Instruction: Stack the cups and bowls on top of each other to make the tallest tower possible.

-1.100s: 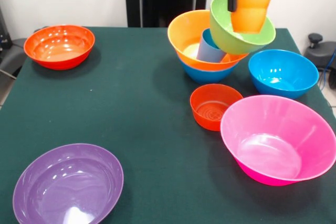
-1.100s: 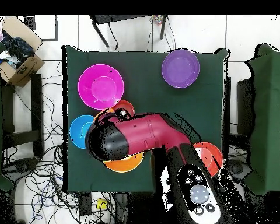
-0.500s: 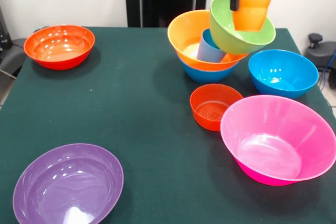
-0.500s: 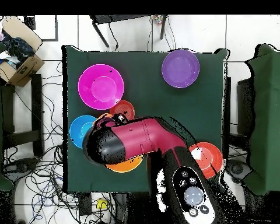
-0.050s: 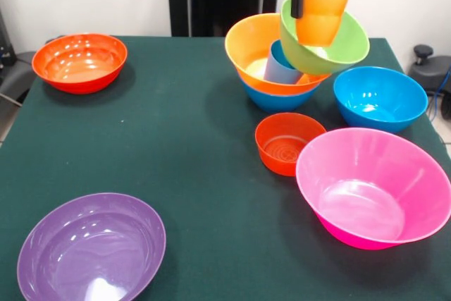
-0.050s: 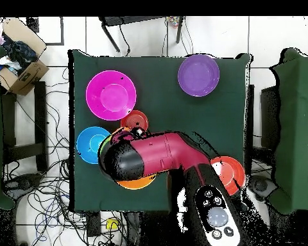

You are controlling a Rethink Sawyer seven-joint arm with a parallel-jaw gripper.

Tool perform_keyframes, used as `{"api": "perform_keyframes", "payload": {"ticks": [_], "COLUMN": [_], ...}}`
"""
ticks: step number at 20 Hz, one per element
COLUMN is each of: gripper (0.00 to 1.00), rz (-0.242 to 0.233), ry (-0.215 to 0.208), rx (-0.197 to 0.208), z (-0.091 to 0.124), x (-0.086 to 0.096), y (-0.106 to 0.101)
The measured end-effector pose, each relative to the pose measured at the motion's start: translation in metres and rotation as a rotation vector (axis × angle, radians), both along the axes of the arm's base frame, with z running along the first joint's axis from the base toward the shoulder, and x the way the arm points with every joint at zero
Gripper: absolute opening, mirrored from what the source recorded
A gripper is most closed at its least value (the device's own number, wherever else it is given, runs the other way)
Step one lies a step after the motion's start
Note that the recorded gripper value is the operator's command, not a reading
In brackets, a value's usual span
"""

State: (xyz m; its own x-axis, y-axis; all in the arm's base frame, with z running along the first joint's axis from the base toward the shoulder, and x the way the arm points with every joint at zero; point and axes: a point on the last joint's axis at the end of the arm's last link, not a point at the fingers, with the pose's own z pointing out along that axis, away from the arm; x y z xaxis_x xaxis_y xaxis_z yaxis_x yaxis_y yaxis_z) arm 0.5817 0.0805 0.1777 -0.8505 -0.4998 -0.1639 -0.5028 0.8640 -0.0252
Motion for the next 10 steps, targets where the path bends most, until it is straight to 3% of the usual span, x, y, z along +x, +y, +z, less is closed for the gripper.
{"api": "perform_keyframes", "payload": {"ticks": [10], "gripper": [0.0], "rz": [-0.005], "ry": [0.045], "rx": [-0.002], "z": [-0.012], "x": [-0.019], "y": [-0.002]}}
